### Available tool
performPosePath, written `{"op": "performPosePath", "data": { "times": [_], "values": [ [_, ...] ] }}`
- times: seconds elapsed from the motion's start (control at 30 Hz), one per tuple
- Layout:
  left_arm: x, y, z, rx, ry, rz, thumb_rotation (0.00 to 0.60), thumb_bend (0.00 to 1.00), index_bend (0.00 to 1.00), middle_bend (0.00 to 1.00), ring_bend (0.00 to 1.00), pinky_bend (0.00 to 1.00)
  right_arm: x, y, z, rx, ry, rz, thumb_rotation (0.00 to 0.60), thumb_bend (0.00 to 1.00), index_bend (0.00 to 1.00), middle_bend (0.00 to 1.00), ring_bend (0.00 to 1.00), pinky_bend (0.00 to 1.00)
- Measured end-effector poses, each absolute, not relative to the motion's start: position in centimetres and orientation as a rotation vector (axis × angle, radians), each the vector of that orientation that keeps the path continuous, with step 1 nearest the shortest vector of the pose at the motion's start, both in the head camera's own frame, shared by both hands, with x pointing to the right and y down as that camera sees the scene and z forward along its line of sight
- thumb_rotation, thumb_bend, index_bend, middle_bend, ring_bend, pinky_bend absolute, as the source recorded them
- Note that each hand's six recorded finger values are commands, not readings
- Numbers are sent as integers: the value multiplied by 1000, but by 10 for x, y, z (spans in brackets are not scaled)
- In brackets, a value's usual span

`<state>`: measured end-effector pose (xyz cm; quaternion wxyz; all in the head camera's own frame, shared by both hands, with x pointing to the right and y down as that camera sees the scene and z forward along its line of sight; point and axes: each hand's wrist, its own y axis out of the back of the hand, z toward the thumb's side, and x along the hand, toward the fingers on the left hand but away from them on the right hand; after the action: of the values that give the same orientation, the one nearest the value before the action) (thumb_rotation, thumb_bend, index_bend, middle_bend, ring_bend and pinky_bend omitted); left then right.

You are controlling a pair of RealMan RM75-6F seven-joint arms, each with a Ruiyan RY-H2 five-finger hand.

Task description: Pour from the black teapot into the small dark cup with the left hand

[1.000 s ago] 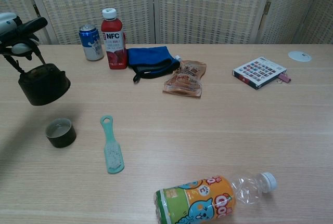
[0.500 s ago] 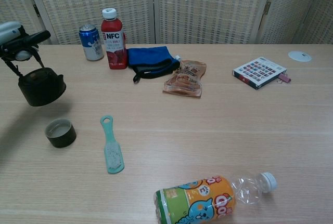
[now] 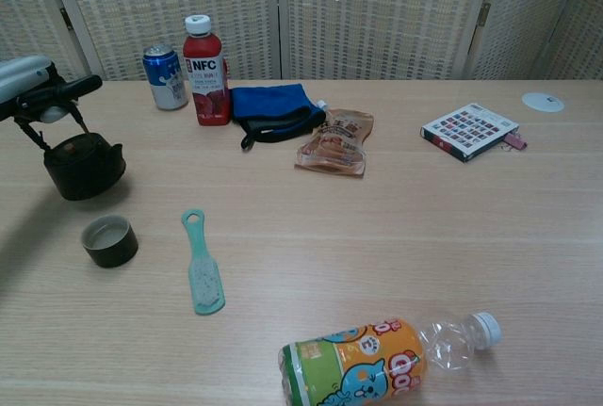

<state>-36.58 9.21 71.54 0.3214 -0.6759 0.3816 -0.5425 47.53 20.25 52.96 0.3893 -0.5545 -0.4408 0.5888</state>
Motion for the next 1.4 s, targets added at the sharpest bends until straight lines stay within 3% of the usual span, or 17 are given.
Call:
{"op": "performPosePath", "data": {
  "times": [0.6, 0.87, 1.1, 1.17, 1.33, 1.4],
  "values": [
    [-368, 98, 729, -1744, 916, -1478, 0, 146, 854, 914, 759, 326, 477, 203, 530, -1411, -1122, 1498, 600, 156, 262, 262, 163, 157],
    [-370, 101, 732, -1735, 899, -1505, 0, 147, 768, 829, 679, 326, 476, 204, 529, -1413, -1122, 1494, 600, 156, 262, 262, 163, 157],
    [-371, 102, 730, -1731, 902, -1510, 0, 146, 654, 642, 497, 326, 475, 203, 530, -1416, -1120, 1490, 600, 156, 262, 262, 163, 157],
    [-372, 102, 729, -1735, 908, -1510, 0, 146, 584, 537, 407, 312, 474, 203, 529, -1415, -1120, 1489, 600, 156, 262, 262, 163, 157],
    [-369, 103, 721, -1755, 945, -1489, 0, 146, 426, 353, 263, 91, 474, 203, 528, -1413, -1116, 1486, 600, 155, 262, 262, 163, 157],
    [-368, 103, 714, -1758, 976, -1466, 0, 146, 392, 323, 247, 58, 474, 202, 528, -1417, -1107, 1488, 600, 155, 262, 257, 163, 157]
  ]
}}
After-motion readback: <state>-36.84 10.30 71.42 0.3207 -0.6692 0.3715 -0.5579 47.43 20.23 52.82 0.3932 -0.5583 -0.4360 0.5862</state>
